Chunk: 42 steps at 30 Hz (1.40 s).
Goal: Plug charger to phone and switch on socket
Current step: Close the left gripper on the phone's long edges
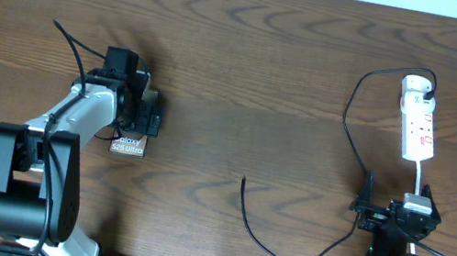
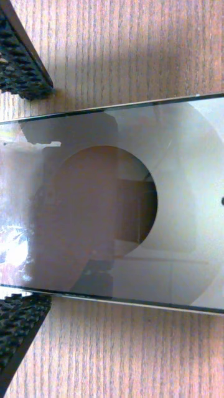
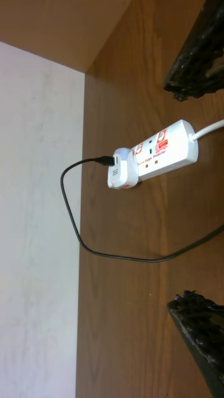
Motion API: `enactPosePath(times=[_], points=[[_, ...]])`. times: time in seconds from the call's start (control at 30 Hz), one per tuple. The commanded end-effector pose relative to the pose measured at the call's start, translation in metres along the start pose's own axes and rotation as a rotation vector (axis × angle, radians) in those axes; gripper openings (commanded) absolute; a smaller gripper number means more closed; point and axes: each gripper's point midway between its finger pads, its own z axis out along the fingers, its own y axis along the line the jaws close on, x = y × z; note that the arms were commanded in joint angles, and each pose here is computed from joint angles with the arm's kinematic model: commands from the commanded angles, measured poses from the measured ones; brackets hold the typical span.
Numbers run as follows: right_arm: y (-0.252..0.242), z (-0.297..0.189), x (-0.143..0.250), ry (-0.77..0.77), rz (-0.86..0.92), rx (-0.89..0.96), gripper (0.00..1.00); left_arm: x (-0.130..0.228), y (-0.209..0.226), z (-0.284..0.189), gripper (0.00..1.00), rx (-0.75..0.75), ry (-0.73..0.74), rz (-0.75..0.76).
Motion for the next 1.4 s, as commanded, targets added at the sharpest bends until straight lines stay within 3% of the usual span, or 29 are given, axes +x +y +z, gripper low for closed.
enactPosePath(times=[0.0,1.37], points=[[0.001,0.000,0.000,-0.001,-0.009,-0.001,0.99,0.008,-0.016,0.008,0.98,0.090,0.034,0.018],[0.001,0.000,0.000,-0.001,-0.009,-0.001,0.99,0.027,-0.015,0.013,0.98,0.084,0.088,0.035]])
